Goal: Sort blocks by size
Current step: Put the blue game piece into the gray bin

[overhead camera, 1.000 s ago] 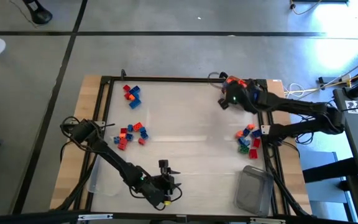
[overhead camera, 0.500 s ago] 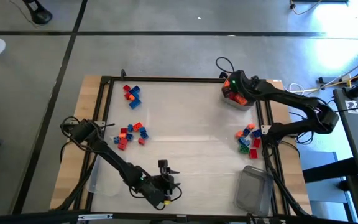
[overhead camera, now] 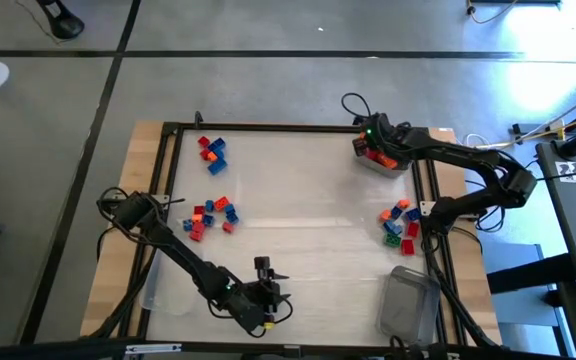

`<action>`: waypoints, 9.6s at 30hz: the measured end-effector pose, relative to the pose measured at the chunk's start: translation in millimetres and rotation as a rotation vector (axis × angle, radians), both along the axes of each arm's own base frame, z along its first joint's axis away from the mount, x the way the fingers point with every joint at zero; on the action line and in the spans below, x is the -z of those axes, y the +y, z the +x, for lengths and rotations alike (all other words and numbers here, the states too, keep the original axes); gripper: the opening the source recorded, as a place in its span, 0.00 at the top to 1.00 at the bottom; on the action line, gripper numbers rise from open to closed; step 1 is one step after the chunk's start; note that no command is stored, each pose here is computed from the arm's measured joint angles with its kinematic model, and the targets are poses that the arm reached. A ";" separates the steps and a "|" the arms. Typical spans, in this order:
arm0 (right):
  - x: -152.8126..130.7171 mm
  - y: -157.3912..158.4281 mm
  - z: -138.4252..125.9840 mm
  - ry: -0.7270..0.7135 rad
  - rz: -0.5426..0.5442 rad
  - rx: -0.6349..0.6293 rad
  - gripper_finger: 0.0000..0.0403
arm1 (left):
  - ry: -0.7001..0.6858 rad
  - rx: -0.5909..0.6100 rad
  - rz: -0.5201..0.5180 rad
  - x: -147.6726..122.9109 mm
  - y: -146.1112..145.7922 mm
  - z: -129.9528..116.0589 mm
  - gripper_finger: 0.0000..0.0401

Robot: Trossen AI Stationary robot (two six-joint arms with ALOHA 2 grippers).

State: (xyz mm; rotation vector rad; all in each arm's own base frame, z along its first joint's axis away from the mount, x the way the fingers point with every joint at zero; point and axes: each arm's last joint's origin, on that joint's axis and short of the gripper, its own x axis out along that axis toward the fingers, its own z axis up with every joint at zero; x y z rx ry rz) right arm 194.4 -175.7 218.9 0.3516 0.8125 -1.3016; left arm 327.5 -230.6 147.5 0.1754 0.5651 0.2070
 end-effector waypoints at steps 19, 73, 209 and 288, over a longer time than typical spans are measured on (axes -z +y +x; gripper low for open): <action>-8.3 0.7 1.5 0.083 -0.039 -0.033 0.46 | 0.001 0.003 0.002 -0.1 -0.6 -0.5 0.48; 64.2 343.3 59.6 -0.290 -0.024 -1.161 0.45 | 0.645 -0.816 0.041 -73.0 248.3 -47.7 0.48; 70.8 342.9 60.6 -0.267 -0.043 -1.141 0.45 | 0.608 0.135 -0.171 7.5 244.2 -8.3 0.65; -32.1 325.8 127.7 -0.777 -0.492 -1.280 0.66 | -0.803 0.465 -0.195 -100.2 129.2 -13.3 0.61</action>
